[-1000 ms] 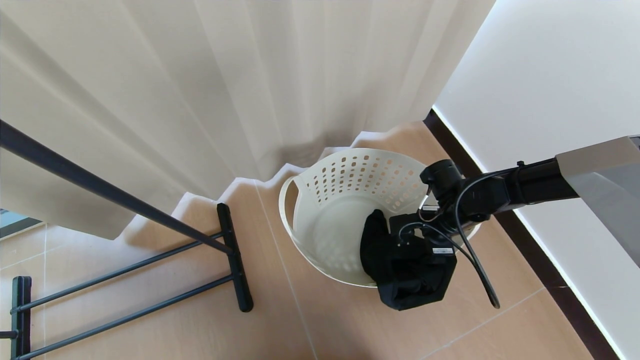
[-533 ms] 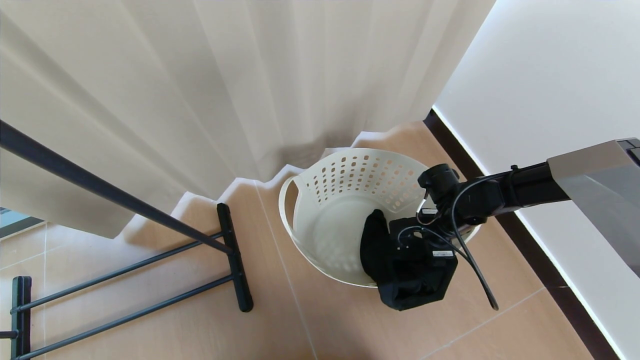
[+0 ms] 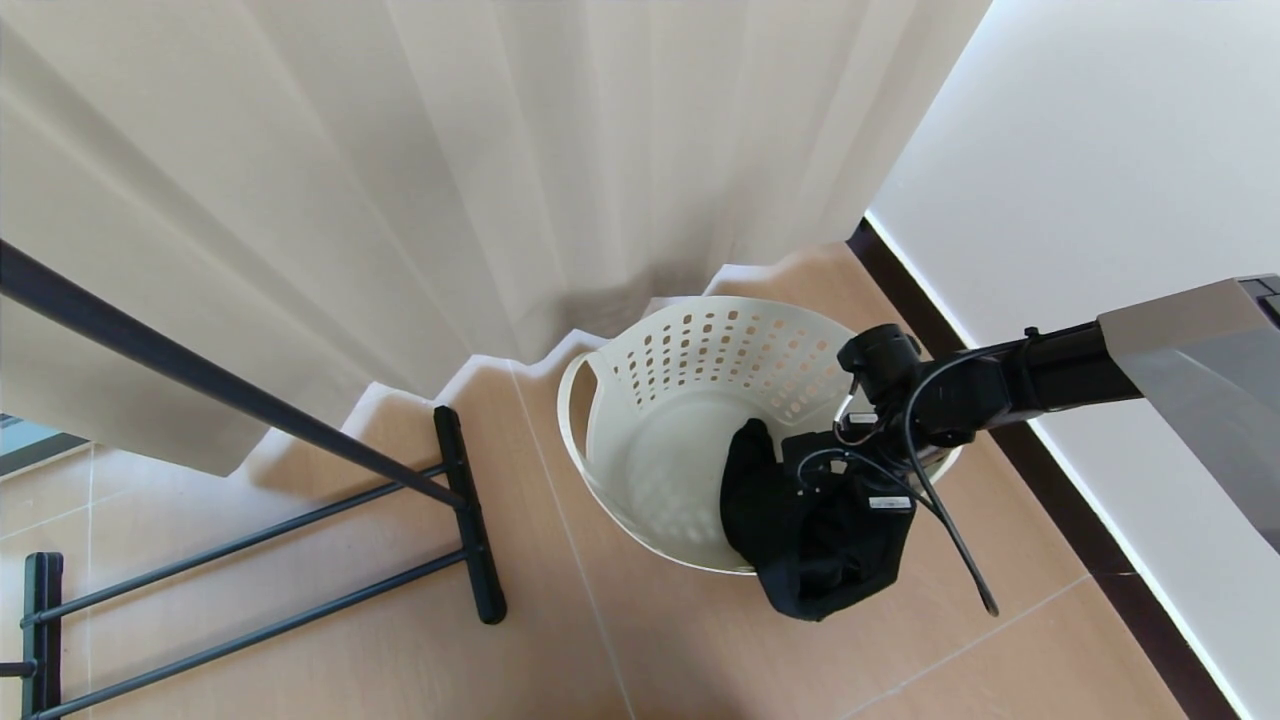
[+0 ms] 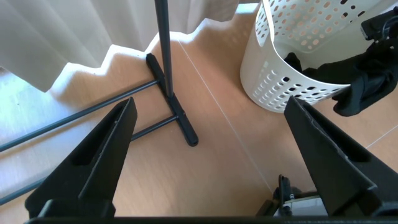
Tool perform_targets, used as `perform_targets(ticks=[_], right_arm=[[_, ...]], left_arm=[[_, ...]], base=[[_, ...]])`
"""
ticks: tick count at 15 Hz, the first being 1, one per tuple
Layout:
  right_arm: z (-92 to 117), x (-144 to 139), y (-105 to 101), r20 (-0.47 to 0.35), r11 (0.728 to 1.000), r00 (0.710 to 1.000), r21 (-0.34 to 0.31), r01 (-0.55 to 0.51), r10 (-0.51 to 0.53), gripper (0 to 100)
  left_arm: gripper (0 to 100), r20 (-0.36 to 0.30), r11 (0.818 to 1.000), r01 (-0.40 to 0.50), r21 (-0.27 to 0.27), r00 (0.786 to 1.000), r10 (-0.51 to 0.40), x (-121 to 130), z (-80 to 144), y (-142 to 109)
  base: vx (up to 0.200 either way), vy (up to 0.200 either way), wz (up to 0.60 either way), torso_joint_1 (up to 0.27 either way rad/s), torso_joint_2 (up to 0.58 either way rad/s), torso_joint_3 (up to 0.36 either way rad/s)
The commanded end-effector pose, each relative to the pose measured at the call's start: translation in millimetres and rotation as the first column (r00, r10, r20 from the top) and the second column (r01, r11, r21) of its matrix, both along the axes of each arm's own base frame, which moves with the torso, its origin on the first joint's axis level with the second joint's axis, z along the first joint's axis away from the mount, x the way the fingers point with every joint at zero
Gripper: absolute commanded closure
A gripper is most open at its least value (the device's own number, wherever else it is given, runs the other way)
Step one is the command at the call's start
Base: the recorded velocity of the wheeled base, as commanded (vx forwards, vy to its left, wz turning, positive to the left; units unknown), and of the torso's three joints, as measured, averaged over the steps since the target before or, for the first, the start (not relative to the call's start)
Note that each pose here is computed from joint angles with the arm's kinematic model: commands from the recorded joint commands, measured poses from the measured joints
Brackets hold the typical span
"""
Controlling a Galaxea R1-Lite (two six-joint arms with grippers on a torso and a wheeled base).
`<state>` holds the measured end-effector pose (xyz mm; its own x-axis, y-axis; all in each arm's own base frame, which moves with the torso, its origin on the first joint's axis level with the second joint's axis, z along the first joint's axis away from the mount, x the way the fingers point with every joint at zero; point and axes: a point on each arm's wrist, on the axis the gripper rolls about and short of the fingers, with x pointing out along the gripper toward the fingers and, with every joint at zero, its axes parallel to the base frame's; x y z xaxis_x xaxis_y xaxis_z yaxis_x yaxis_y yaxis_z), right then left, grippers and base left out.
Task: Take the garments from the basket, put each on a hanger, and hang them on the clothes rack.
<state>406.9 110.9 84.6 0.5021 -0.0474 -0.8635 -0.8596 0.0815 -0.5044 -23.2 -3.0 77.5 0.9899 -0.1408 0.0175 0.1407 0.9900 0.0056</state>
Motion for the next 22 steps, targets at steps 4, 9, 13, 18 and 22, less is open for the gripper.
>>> perform_targets(ticks=[4,9,13,18,22], right_arm=[[29.3,-8.1,-2.1,0.063,1.000,0.998,0.027,0.001,-0.002,100],[80.4,-41.8,-7.2,0.155,0.994,0.987,0.103,0.032,-0.047,100],[115.1,-83.7,0.0,0.184,0.958,0.974,0.273,0.082,-0.136,100],[141.1,-152.8,25.0,0.176,0.890,0.967,0.447,0.086,-0.182,100],[153.6,-201.7,25.4,0.173,0.793,0.958,0.603,0.081,-0.230,100]], left_arm=[[0,-0.001,1.000,0.000,0.000,1.000,0.000,0.1,0.0,0.0],[0,-0.001,1.000,0.000,0.000,1.000,0.000,0.1,0.0,0.0],[0,-0.001,1.000,0.000,0.000,1.000,0.000,0.1,0.0,0.0],[0,-0.001,1.000,0.000,0.000,1.000,0.000,0.1,0.0,0.0],[0,-0.001,1.000,0.000,0.000,1.000,0.000,0.1,0.0,0.0]], base=[[0.000,0.000,0.00,0.000,0.00,0.000],[0.000,0.000,0.00,0.000,0.00,0.000],[0.000,0.000,0.00,0.000,0.00,0.000],[0.000,0.000,0.00,0.000,0.00,0.000],[0.000,0.000,0.00,0.000,0.00,0.000]])
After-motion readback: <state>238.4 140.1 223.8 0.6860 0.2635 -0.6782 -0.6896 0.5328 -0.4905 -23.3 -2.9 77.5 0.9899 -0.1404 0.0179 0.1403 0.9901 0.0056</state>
